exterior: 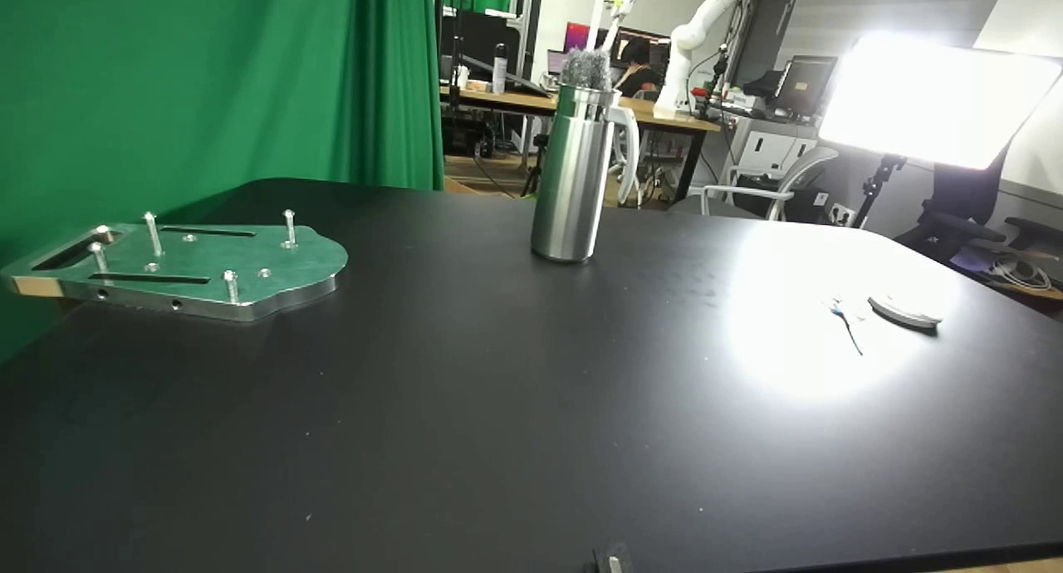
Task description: Move the bottle brush up and down repeatedly in the thermos flask
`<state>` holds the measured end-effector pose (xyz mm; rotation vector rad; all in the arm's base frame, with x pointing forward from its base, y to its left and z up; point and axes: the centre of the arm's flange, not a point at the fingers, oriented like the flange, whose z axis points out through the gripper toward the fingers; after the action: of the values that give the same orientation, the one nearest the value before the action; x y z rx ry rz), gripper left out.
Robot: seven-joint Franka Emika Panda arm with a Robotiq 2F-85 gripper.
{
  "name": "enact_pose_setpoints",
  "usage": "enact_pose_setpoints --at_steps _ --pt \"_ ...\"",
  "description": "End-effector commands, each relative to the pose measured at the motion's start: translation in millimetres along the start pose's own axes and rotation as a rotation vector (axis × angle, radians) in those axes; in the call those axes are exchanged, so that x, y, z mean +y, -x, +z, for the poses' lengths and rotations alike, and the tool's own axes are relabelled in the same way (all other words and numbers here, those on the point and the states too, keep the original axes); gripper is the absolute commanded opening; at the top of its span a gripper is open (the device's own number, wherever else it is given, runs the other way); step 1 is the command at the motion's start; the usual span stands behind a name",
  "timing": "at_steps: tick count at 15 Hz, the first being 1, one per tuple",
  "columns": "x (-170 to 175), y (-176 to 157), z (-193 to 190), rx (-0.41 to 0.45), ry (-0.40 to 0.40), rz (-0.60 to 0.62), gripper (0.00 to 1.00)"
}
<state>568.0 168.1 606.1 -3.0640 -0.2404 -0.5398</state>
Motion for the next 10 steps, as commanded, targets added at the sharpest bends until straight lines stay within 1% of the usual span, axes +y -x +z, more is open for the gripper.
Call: enact_pose_setpoints --at_steps 1,6,10 --pt "4.1 8.6 16.7 -0.015 0.001 0.007 0.04" --pt "12.7 20.7 56.3 -0.067 -0.008 0.047 0.04" --pt "26.1 28.2 73.9 -0.105 0.001 0.072 0.04"
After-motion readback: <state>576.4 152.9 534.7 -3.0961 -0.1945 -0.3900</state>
